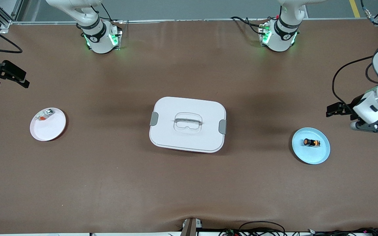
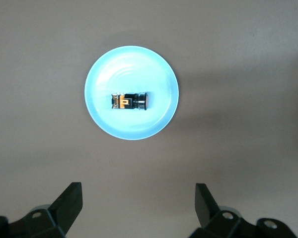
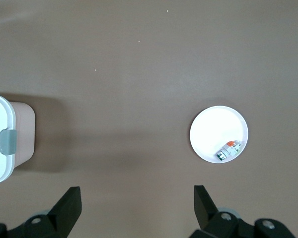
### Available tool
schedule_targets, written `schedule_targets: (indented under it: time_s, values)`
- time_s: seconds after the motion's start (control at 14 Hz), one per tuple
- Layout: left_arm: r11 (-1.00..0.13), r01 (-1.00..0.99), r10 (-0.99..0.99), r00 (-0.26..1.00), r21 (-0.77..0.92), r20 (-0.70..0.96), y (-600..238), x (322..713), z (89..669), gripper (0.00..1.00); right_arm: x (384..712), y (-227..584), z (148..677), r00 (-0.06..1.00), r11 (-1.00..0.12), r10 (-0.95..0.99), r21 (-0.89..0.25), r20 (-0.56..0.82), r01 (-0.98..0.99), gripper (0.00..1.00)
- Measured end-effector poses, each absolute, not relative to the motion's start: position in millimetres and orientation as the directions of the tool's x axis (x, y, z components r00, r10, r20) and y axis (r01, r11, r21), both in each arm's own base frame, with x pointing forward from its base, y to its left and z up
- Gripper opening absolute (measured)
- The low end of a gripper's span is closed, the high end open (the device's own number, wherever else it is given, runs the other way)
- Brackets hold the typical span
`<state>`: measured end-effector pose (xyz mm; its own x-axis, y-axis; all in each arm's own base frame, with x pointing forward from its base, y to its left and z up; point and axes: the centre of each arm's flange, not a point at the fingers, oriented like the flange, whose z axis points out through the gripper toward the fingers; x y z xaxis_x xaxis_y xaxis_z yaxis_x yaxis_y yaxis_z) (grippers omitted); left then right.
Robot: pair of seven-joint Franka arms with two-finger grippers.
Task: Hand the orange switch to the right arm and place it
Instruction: 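Lower the left gripper over the orange switch on the blue plate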
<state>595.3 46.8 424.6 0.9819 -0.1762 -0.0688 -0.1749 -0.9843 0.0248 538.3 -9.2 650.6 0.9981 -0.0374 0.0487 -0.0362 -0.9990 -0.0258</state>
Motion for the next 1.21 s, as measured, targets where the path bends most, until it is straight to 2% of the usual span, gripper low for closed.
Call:
schedule_targets:
  time_s: [1.21]
  values:
    - [-0.961,-0.273,-0.275,0.96,0.04,-0.06,74.3,625.5,293.1,1.0,538.7,-9.0,650.5,0.998,-0.999,-0.037,-0.026,0.052,-0.036,1.0]
